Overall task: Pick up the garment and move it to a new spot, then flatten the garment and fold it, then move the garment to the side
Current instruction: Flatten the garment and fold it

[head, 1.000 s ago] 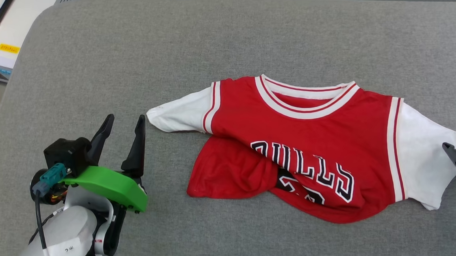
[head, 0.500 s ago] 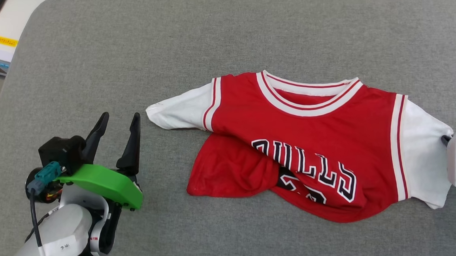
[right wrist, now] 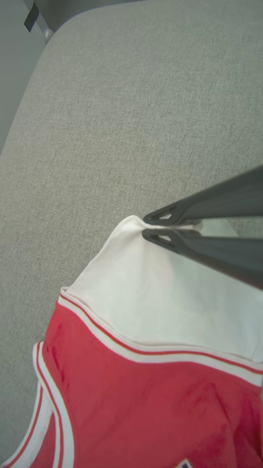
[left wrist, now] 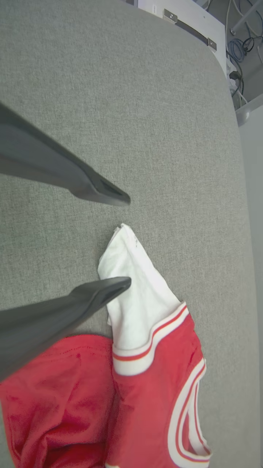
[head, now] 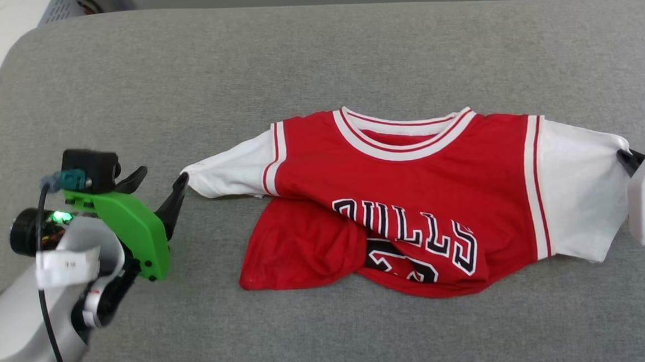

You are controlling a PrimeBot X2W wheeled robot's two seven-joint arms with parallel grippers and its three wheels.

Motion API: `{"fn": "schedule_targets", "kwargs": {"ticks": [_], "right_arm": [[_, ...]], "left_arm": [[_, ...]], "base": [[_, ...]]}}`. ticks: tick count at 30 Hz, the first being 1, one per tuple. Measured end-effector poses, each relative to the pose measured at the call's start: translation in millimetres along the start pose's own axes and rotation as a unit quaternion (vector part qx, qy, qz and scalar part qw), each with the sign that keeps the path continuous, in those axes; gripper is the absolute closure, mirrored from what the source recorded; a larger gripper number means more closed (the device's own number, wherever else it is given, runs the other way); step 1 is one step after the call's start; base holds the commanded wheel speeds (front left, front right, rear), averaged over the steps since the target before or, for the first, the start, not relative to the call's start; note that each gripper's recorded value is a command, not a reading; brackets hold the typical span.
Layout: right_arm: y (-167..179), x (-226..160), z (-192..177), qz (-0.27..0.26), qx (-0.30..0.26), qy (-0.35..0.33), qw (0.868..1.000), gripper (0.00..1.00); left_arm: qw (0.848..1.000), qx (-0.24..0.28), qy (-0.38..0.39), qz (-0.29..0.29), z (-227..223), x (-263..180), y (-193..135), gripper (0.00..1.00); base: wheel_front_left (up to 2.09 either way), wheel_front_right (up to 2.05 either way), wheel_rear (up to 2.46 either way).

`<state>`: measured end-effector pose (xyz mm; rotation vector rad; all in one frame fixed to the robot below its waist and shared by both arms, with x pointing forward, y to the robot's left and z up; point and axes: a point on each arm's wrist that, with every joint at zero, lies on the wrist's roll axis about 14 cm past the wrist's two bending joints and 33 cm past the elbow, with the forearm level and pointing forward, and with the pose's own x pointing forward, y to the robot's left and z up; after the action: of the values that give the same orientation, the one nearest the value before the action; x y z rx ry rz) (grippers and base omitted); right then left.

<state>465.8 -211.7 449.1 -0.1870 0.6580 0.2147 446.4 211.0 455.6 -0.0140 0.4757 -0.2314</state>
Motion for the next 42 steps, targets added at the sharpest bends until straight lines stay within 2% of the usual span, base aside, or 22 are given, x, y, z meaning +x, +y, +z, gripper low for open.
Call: {"fn": "schedule_targets", "kwargs": {"ticks": [3, 7, 15, 26, 34, 35, 36, 37, 42], "right_arm": [[1, -3, 2, 0.001, -0.003, -0.002, 1.000, 1.00], [6, -1, 1, 0.007, -0.003, 0.000, 1.000, 1.00], [12, 9, 2, 0.016, -0.007, 0.003, 1.000, 1.00], [3, 22, -9, 0.008, 0.000, 0.016, 1.000, 1.00], [-2, 29, -10, 0.004, 0.004, 0.016, 1.000, 1.00], [-2, 30, -11, 0.003, 0.005, 0.017, 1.000, 1.00], [-3, 31, -11, 0.003, 0.006, 0.017, 1.000, 1.00], [-4, 31, -11, 0.002, 0.007, 0.017, 1.000, 1.00], [-5, 32, -11, 0.000, 0.010, 0.015, 1.000, 1.00]], "left_arm": [[0.997, 0.026, 0.069, -0.010, -11, 11, 4, 0.00], [0.993, 0.037, 0.109, -0.021, -8, 29, 8, 0.00], [0.976, -0.002, 0.216, -0.021, -38, 56, 17, 0.00], [0.958, 0.016, 0.284, -0.046, -65, 77, 14, 0.00], [0.951, 0.039, 0.302, -0.059, -76, 82, 10, 0.00], [0.950, 0.042, 0.304, -0.060, -77, 82, 10, 0.34], [0.950, 0.044, 0.304, -0.062, -78, 82, 9, 0.85], [0.949, 0.045, 0.305, -0.063, -78, 82, 8, 1.00], [0.948, 0.053, 0.302, -0.084, -80, 82, -5, 1.00]], "base": [[0.00, 0.00, 0.00], [0.00, 0.00, 0.00], [0.00, 0.00, 0.00], [0.00, 0.00, 0.00], [0.00, 0.00, 0.00], [0.00, 0.00, 0.00], [0.00, 0.00, 0.00], [0.00, 0.00, 0.00], [0.00, 0.00, 0.00]]}}
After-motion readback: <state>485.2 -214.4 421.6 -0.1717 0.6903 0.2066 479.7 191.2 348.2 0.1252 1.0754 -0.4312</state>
